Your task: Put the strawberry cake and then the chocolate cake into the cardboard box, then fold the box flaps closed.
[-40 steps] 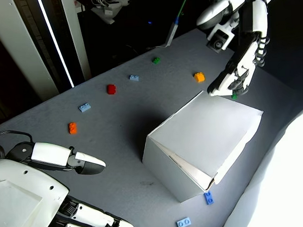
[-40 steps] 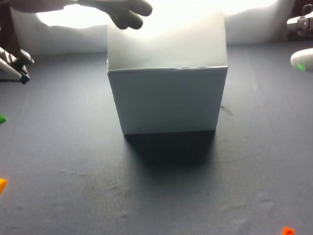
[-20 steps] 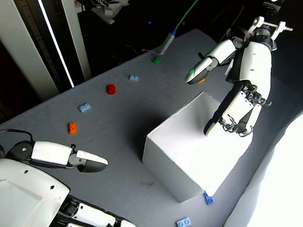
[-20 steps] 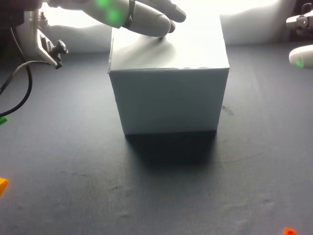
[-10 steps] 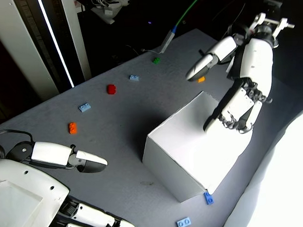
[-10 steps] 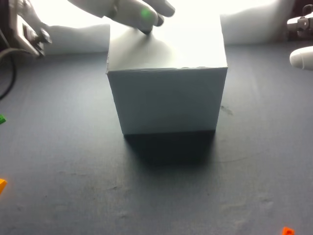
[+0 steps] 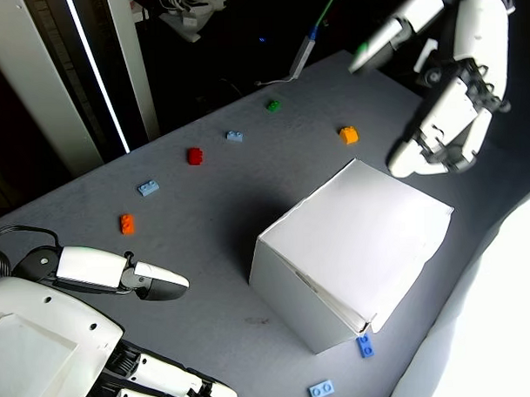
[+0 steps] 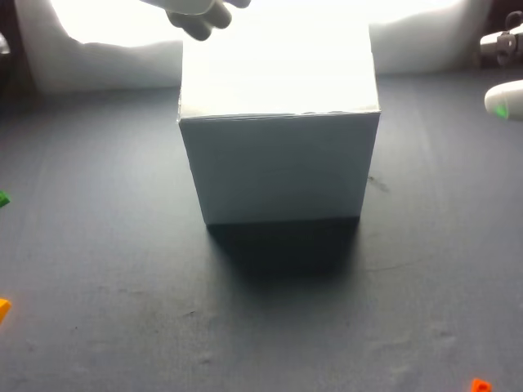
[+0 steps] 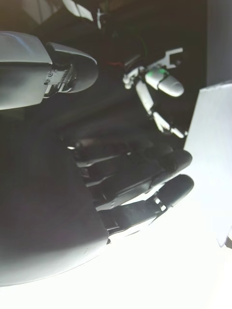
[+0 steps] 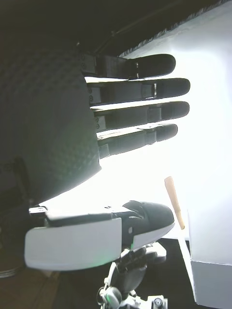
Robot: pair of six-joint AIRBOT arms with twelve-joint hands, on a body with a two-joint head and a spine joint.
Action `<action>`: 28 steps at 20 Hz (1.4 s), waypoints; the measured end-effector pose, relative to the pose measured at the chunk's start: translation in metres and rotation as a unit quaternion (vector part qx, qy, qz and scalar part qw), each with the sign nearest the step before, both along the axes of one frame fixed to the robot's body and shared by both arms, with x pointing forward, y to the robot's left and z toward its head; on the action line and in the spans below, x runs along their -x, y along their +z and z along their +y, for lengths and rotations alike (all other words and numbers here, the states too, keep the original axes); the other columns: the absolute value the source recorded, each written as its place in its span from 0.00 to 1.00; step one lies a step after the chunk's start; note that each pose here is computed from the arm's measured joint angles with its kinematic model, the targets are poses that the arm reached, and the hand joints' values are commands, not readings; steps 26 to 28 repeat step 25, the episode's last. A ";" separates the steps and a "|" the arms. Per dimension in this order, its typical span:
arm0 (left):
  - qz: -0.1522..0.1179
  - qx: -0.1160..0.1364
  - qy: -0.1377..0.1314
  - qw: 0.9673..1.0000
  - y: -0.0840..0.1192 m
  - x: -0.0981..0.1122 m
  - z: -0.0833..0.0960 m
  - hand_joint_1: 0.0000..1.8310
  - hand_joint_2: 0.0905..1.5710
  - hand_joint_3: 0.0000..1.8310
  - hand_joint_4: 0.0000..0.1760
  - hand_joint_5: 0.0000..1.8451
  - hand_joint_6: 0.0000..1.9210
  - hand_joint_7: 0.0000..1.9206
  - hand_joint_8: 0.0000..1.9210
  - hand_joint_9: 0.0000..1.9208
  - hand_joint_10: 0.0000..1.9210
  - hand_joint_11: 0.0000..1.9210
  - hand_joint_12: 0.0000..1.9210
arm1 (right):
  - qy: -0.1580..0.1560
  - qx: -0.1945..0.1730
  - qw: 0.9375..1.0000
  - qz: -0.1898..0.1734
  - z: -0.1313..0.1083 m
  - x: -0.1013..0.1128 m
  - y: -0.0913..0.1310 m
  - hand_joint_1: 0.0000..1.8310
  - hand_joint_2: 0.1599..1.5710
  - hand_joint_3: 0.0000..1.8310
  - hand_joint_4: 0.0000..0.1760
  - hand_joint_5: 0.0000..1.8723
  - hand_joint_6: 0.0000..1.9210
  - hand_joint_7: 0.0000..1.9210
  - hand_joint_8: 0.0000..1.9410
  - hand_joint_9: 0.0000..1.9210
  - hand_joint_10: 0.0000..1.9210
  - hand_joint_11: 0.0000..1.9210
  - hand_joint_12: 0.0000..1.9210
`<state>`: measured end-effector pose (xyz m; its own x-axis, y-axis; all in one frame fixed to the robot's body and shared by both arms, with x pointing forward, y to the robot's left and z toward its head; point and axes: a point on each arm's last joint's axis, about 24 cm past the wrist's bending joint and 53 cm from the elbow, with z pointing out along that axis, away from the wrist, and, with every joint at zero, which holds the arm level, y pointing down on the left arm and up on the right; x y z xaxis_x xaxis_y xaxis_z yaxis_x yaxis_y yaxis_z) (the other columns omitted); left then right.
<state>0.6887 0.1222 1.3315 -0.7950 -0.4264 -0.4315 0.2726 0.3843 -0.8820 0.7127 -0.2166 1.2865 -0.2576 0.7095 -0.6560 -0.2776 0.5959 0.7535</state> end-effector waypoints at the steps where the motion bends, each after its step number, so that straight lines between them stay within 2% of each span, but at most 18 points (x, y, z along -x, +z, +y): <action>1: 0.000 -0.013 0.009 1.000 -0.003 0.006 0.010 0.05 0.74 0.00 0.00 0.37 0.01 0.46 0.02 0.42 0.01 0.11 0.65 | 0.002 -0.002 1.000 0.003 0.001 0.001 -0.002 0.10 0.74 0.00 0.00 0.31 0.23 0.40 0.11 0.22 0.48 0.00 0.84; 2: -0.002 -0.022 0.014 1.000 -0.007 0.009 0.015 0.05 0.74 0.00 0.00 0.37 0.01 0.46 0.02 0.42 0.01 0.11 0.65 | 0.002 -0.002 1.000 0.006 0.002 0.001 -0.005 0.10 0.74 0.00 0.00 0.31 0.23 0.40 0.11 0.22 0.48 0.00 0.84; 3: -0.003 -0.036 0.022 0.999 -0.013 0.012 0.023 0.06 0.74 0.00 0.00 0.42 0.02 0.51 0.03 0.47 0.03 0.13 0.67 | 0.004 -0.001 1.000 0.009 0.004 0.003 -0.008 0.09 0.74 0.00 0.00 0.32 0.39 0.40 0.24 0.24 0.54 0.01 0.88; 4: 0.000 -0.054 0.032 0.998 -0.023 0.015 0.033 0.05 0.76 0.00 0.00 0.58 0.06 0.50 0.32 0.39 0.53 0.20 0.82 | 0.007 0.003 1.000 0.014 0.006 0.004 -0.012 0.08 0.77 0.00 0.00 0.46 0.43 0.47 0.44 0.32 0.69 0.15 0.99; 5: -0.001 -0.070 0.039 0.997 -0.029 0.017 0.041 0.05 0.77 0.00 0.00 0.53 0.31 0.47 0.60 0.38 0.75 0.22 0.92 | 0.009 0.003 1.000 0.015 0.008 0.005 -0.013 0.03 0.79 0.01 0.00 0.50 0.47 0.53 0.49 0.37 0.78 0.22 1.00; 6: 0.001 -0.076 0.043 0.996 -0.034 0.019 0.046 0.05 0.77 0.00 0.00 0.53 0.31 0.47 0.60 0.38 0.75 0.22 0.92 | 0.010 0.003 1.000 0.015 0.009 0.005 -0.013 0.03 0.79 0.01 0.00 0.50 0.47 0.53 0.49 0.37 0.78 0.22 1.00; 7: 0.001 -0.082 0.046 0.996 -0.037 0.021 0.050 0.02 0.78 0.00 0.00 0.48 0.61 0.47 0.74 0.39 0.87 0.23 0.98 | 0.011 0.003 1.000 0.015 0.009 0.006 -0.013 0.02 0.80 0.01 0.00 0.53 0.65 0.58 0.64 0.46 0.91 0.33 1.00; 8: -0.001 -0.090 0.049 0.995 -0.040 0.023 0.053 0.00 0.78 0.00 0.00 0.46 0.77 0.49 0.80 0.41 0.92 0.26 1.00 | 0.011 0.002 1.000 0.013 0.010 0.006 -0.012 0.00 0.80 0.01 0.00 0.54 0.75 0.60 0.72 0.51 0.95 0.39 1.00; 9: -0.003 -0.096 0.049 0.994 -0.043 0.025 0.054 0.00 0.79 0.00 0.00 0.49 0.90 0.54 0.82 0.49 0.93 0.33 0.99 | 0.012 0.003 1.000 0.012 0.011 0.007 -0.012 0.02 0.80 0.00 0.00 0.58 0.90 0.65 0.87 0.62 1.00 0.54 1.00; 11: -0.006 -0.111 0.049 0.993 -0.048 0.027 0.054 0.02 0.79 0.00 0.00 0.50 0.90 0.57 0.81 0.53 0.92 0.37 0.98 | 0.013 0.005 1.000 0.011 0.013 0.008 -0.013 0.03 0.80 0.00 0.00 0.57 0.90 0.64 0.88 0.63 1.00 0.57 1.00; 12: -0.005 -0.113 0.049 0.992 -0.050 0.028 0.055 0.03 0.79 0.00 0.00 0.51 0.88 0.58 0.81 0.54 0.92 0.39 0.99 | 0.014 0.006 1.000 0.011 0.013 0.008 -0.013 0.03 0.80 0.00 0.00 0.57 0.87 0.63 0.89 0.63 1.00 0.57 1.00; 14: -0.004 -0.124 0.050 0.991 -0.056 0.029 0.058 0.02 0.79 0.00 0.00 0.50 0.86 0.57 0.82 0.54 0.93 0.39 0.99 | 0.014 0.006 1.000 0.010 0.014 0.008 -0.013 0.02 0.80 0.00 0.00 0.56 0.89 0.63 0.88 0.63 1.00 0.58 1.00; 17: -0.013 -0.141 0.054 0.989 -0.060 0.030 0.060 0.06 0.79 0.00 0.00 0.52 0.91 0.57 0.87 0.53 0.98 0.42 1.00 | 0.013 0.007 1.000 0.008 0.014 0.009 -0.012 0.06 0.80 0.00 0.00 0.56 0.96 0.62 0.94 0.64 1.00 0.61 1.00; 19: -0.017 -0.151 0.051 0.987 -0.062 0.031 0.058 0.05 0.79 0.00 0.00 0.51 0.92 0.57 0.87 0.53 0.98 0.42 1.00 | 0.014 0.011 1.000 0.008 0.014 0.009 -0.013 0.07 0.79 0.00 0.00 0.57 0.97 0.63 0.95 0.64 1.00 0.60 1.00; 20: -0.018 -0.154 0.050 0.987 -0.062 0.032 0.057 0.05 0.79 0.00 0.00 0.50 0.86 0.55 0.84 0.52 0.96 0.40 1.00 | 0.014 0.019 1.000 0.005 0.015 0.010 -0.014 0.09 0.79 0.00 0.00 0.55 0.95 0.62 0.94 0.62 1.00 0.55 1.00; 21: -0.019 -0.157 0.050 0.986 -0.064 0.033 0.057 0.04 0.79 0.00 0.00 0.50 0.84 0.55 0.83 0.51 0.96 0.40 1.00 | 0.015 0.020 1.000 0.004 0.015 0.010 -0.014 0.09 0.78 0.00 0.00 0.55 0.95 0.62 0.94 0.62 1.00 0.54 1.00; 25: -0.012 -0.174 0.052 0.983 -0.077 0.034 0.062 0.07 0.79 0.00 0.00 0.50 0.86 0.56 0.83 0.51 0.95 0.39 0.99 | 0.017 0.023 1.000 0.001 0.017 0.011 -0.013 0.07 0.78 0.00 0.00 0.56 0.96 0.62 0.97 0.63 1.00 0.57 1.00; 28: -0.012 -0.174 0.052 0.983 -0.077 0.034 0.062 0.07 0.79 0.00 0.00 0.50 0.86 0.56 0.83 0.51 0.95 0.39 0.99 | 0.017 0.023 1.000 0.001 0.017 0.011 -0.013 0.07 0.78 0.00 0.00 0.56 0.96 0.62 0.97 0.63 1.00 0.57 1.00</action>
